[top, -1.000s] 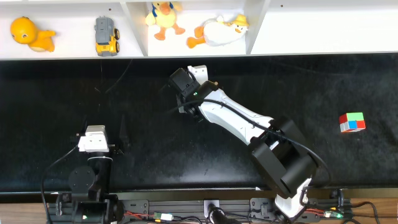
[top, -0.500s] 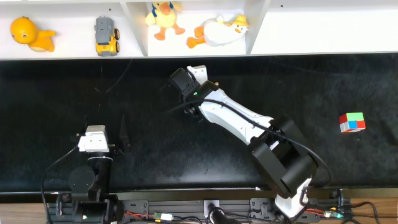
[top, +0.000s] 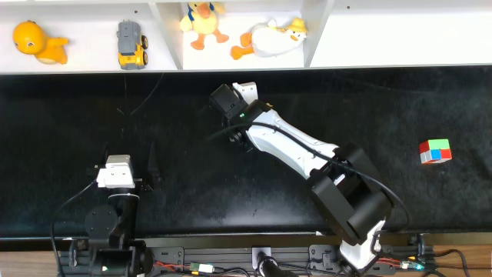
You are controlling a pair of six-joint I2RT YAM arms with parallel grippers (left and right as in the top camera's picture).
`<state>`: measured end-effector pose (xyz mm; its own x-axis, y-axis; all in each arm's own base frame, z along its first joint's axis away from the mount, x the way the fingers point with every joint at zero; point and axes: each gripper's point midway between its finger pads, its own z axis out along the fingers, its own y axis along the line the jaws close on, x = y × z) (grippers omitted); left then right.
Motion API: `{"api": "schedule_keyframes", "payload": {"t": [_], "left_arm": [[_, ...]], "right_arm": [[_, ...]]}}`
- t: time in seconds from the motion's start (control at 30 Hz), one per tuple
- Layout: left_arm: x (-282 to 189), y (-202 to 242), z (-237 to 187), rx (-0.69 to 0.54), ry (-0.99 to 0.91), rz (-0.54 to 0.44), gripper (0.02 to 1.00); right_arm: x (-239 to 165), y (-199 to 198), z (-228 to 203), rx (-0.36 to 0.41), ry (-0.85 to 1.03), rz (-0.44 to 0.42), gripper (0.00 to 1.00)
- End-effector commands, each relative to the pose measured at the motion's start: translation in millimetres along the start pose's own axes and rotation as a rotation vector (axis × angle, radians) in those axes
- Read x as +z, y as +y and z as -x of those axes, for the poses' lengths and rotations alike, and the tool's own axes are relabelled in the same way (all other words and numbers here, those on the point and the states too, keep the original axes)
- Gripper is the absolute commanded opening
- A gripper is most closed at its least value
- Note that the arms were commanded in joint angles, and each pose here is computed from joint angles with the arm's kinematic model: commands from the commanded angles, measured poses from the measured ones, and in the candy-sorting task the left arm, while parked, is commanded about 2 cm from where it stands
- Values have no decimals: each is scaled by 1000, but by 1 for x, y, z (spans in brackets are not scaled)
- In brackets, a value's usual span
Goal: Store Toys
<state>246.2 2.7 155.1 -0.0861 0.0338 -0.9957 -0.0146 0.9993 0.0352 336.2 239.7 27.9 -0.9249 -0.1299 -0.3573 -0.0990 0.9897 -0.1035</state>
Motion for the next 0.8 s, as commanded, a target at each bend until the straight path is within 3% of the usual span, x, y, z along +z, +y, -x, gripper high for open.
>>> {"api": "schedule_keyframes", "payload": {"t": [0.03, 0.27, 0.6, 0.7, 0.8], "left_arm": [[0, 0, 1, 15, -7, -4, 998], [0, 0, 1, 15, -7, -4, 998], [0, 0, 1, 15, -7, -4, 998], [0, 0, 1, 15, -7, -4, 998], [0, 0, 1, 15, -7, -4, 998]], "right_arm": [[-7, -4, 6, 4, -9, -13, 42], [-36, -50, 12, 80, -75, -48, 45], [-77, -159, -23, 285, -150, -91, 42], [-91, -182, -28, 291, -176, -105, 45], [-102, -194, -28, 228, -196, -119, 42]]}}
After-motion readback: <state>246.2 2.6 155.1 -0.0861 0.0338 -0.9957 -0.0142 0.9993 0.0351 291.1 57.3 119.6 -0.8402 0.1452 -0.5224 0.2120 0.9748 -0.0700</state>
